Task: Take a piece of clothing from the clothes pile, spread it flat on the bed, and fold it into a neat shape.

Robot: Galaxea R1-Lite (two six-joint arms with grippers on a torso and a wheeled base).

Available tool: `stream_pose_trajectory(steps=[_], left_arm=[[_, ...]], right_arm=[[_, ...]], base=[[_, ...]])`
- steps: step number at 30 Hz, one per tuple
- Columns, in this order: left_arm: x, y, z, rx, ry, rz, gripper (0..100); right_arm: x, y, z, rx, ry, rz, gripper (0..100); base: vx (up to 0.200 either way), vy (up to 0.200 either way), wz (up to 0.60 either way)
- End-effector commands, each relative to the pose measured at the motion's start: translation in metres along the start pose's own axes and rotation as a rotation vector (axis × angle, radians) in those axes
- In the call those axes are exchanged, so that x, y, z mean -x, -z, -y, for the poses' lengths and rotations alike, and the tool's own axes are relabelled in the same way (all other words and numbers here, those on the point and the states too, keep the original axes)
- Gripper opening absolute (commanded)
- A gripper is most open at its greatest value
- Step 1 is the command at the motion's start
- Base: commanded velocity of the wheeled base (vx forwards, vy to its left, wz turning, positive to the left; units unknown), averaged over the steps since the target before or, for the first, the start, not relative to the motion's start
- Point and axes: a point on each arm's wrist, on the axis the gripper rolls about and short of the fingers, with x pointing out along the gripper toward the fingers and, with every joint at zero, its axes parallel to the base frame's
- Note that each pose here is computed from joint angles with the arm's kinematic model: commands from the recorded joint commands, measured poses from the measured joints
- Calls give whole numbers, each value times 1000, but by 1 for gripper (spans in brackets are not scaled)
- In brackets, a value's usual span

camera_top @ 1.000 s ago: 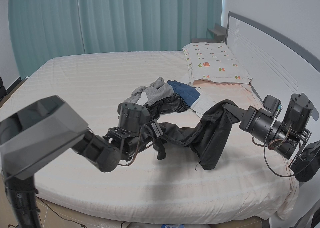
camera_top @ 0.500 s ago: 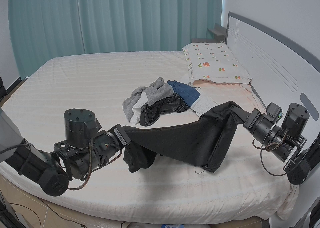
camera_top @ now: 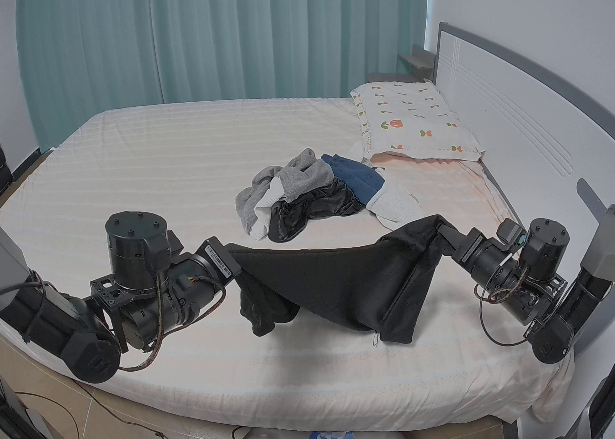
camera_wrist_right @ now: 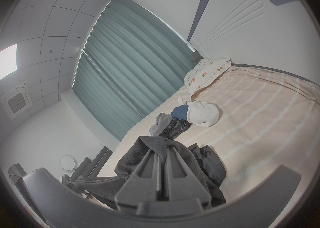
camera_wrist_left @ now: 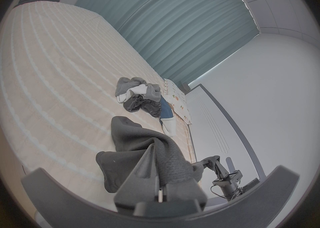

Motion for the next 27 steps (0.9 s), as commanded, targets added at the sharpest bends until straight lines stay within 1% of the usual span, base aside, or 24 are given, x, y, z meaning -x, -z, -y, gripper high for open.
stream_pose_trajectory(steps=[1,4,16,20,23,26,27], left_arm=[[1,1,-1,0,-2,-4,0],[1,2,-1,-1,-3,-8,0],[0,0,-4,2,-14,2,0],[0,-4,-3,4,-14,24,0],[0,-4,-3,4,-13,23,0],[0,-4,-3,4,-12,25,0],[2,-6,-1,5,-5,31,0]], right_arm=[[3,2,-1,0,-1,-10,0],[3,2,-2,0,-6,-9,0],[4,4,-1,2,-1,-17,0],[4,4,-1,2,1,-16,0],[4,3,-2,2,0,-13,0],[3,2,-3,5,5,-2,0],[2,3,-5,8,12,15,0]], base=[[-200,0,0],[-200,0,0],[0,0,0],[0,200,0],[0,200,0],[0,200,0],[0,200,0]])
